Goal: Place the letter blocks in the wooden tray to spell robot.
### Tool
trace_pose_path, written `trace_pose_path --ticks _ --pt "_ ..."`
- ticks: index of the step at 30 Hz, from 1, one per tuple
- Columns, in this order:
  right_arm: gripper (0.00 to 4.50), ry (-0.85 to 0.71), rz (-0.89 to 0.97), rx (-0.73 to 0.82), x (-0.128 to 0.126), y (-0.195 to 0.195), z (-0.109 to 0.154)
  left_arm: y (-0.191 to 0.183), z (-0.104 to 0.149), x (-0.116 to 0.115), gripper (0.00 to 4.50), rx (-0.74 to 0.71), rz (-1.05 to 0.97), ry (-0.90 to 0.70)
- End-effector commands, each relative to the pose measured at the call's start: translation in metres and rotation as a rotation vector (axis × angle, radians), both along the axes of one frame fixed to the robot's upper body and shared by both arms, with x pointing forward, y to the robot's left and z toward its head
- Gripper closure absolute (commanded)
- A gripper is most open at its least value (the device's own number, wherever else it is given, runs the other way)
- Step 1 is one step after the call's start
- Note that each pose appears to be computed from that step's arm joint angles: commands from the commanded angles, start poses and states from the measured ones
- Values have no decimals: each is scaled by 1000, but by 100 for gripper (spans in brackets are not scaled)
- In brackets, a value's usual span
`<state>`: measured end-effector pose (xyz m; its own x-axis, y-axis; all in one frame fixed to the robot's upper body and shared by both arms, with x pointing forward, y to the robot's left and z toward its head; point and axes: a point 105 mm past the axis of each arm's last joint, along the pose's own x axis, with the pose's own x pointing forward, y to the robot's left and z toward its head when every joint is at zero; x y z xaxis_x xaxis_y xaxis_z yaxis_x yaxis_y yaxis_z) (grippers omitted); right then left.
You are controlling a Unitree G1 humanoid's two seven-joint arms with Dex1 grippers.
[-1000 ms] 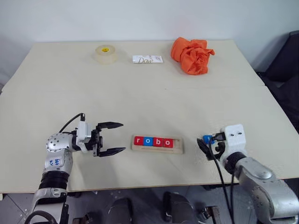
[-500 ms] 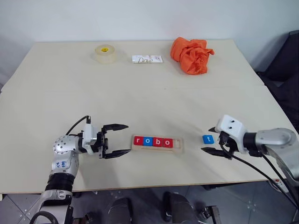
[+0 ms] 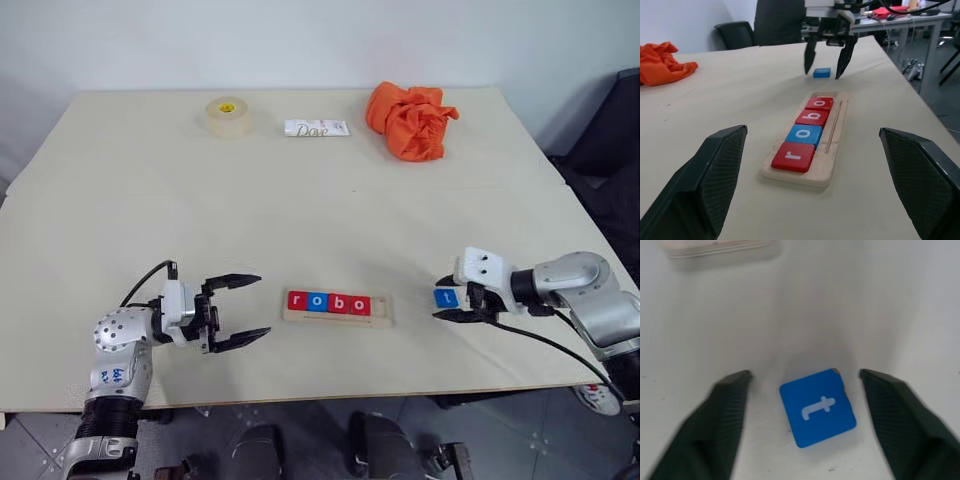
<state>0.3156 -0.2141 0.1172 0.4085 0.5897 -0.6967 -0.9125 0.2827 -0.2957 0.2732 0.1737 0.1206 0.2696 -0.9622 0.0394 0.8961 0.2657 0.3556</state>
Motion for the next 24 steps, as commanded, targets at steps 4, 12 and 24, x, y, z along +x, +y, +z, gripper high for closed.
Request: trace_pose_path --ticks 4,12,24 --pt "309 23 -44 -59 1 -14 -10 4 9 -2 0 -10 18 -35" --pt "309 -40 -74 14 8 1 21 1 11 4 0 -15 16 -39" --pt "309 29 -88 172 -9 78 42 -2 11 8 0 -23 9 -43"
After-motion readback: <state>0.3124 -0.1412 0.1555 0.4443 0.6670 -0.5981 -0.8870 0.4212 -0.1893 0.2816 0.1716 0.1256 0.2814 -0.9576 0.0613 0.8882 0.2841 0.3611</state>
